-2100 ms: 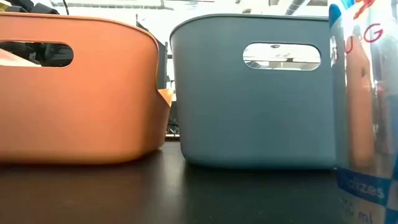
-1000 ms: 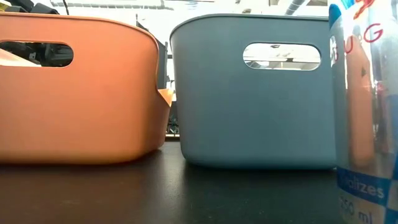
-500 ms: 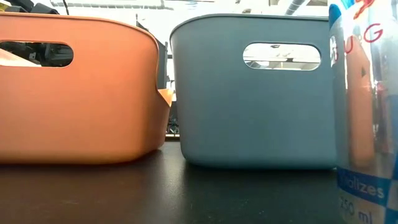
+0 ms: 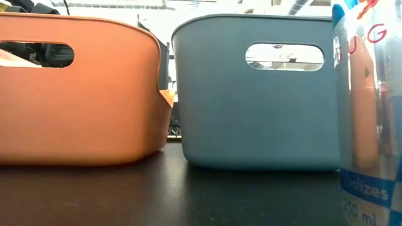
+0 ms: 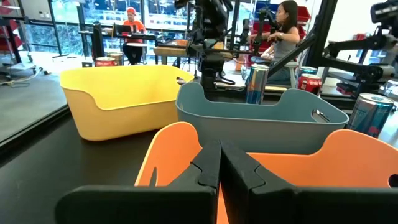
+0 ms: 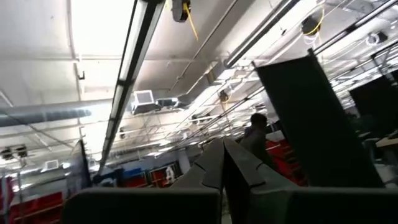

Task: Sort soda cans
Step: Put the middle right blue soda can into the blue bin

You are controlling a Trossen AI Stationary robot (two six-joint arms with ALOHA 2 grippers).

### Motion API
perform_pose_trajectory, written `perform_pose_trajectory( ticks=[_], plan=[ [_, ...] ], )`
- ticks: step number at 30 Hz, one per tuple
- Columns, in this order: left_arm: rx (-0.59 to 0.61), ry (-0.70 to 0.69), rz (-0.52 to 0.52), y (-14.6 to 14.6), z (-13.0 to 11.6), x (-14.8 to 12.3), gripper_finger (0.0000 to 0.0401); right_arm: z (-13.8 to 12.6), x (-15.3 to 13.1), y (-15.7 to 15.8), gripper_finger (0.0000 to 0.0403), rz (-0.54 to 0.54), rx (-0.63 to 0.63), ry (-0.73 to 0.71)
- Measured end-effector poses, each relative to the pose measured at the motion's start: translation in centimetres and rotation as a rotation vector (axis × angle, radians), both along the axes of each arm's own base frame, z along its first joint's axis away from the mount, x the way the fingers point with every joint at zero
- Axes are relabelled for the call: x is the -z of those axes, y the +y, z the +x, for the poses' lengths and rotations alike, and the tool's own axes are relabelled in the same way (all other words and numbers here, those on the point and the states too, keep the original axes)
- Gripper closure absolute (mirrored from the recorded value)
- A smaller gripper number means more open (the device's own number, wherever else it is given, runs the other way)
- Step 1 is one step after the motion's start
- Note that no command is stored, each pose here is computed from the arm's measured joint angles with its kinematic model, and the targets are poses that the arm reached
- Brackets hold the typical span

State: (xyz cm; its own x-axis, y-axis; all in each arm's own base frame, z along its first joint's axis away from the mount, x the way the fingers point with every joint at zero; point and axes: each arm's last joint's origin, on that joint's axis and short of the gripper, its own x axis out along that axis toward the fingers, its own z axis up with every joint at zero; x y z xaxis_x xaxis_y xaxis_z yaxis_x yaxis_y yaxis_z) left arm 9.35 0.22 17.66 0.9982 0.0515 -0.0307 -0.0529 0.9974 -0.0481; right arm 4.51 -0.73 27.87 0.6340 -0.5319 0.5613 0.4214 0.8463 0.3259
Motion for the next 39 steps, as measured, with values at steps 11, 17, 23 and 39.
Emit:
perform_pose_trajectory(
  ticks=[11, 17, 23, 39],
  plan=[
    [-0.010, -0.048, 0.138, 0.0, 0.0, -0.4, 0.0401, -2.4, -5.2, -0.7, 0.0375, -0.022, -0.039, 0.153],
    [-0.017, -0.124, 0.114, 0.0, 0.0, -1.1, 0.0401, -2.3, -6.6, -0.8, 0.0374, -0.046, 0.060, 0.240],
    [-0.015, -0.196, 0.034, 0.0, -0.1, -1.8, 0.0401, -1.2, -7.8, -0.7, 0.0368, -0.126, 0.230, 0.420],
    [-0.100, -0.322, 0.045, 0.3, -0.4, -3.1, 0.0401, 2.6, -11.3, 0.3, 0.0366, -0.030, 0.486, 0.805]
  ],
)
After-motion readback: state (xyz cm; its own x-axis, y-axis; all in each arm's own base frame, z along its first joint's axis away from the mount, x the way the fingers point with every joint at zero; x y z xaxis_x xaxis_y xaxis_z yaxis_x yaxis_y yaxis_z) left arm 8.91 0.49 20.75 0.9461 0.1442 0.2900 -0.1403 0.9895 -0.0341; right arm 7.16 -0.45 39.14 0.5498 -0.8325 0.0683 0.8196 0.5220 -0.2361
